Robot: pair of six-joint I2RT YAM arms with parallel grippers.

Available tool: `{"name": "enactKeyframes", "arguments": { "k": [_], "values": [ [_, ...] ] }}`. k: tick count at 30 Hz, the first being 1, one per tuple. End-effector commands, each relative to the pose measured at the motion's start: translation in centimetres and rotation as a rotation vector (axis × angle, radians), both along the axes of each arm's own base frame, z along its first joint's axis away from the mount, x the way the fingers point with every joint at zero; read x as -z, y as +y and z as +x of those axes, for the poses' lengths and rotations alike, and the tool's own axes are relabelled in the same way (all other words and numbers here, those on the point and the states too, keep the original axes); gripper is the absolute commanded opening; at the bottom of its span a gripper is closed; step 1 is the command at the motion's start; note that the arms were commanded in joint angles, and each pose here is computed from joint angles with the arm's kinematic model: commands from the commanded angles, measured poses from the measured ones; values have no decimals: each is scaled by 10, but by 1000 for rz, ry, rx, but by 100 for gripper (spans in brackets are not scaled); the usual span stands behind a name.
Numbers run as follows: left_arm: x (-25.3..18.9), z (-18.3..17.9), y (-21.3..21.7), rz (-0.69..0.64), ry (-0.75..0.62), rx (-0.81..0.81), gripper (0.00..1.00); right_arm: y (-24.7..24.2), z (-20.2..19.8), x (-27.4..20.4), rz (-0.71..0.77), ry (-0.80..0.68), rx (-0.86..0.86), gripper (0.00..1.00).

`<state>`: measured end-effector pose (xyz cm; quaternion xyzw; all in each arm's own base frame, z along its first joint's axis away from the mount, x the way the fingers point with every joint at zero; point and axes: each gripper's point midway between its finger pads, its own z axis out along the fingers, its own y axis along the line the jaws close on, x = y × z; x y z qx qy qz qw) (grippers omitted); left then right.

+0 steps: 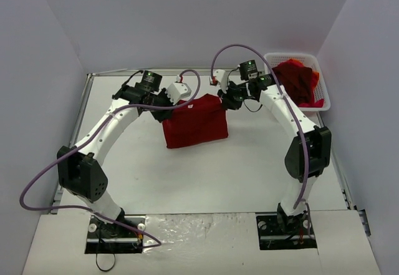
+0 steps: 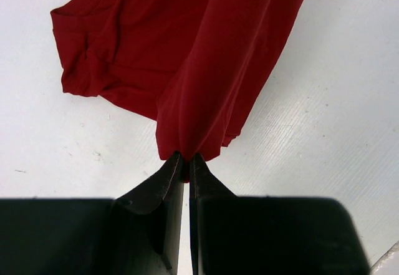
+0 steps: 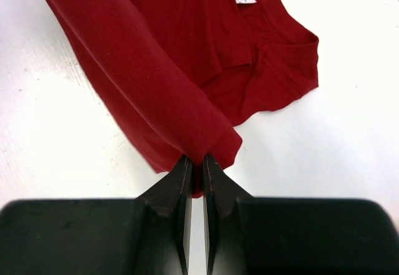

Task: Fold and stack the t-shirts
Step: Fold the long partially folded tshirt into a neat square

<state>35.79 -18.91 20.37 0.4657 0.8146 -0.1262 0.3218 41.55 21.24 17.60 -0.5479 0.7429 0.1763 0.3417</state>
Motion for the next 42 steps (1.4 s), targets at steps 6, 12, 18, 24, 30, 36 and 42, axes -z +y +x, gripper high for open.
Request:
{"name": "enactKeyframes", "arguments": {
  "k": [6,12,18,24,30,36,42],
  "values": [
    [-26,-30,-1,-61,-10,28,2,-14,-36,-30,30,-23,25,0],
    [-32,-62,-7,-77,12,102,2,-15,-58,-34,39,-13,25,0],
    [-37,-93,-12,-124,59,187,2,-16,-75,-33,39,-5,25,0],
    [-20,-99,-10,-88,107,210,2,-14,-74,-31,38,2,15,0],
    [-10,-82,-12,-46,117,205,2,-7,-52,-15,13,23,4,0],
    [-6,-40,-12,-36,90,163,2,1,-5,-7,-3,1,10,0],
    [2,16,-4,-15,104,135,2,7,58,6,17,-21,24,0]
  ]
}}
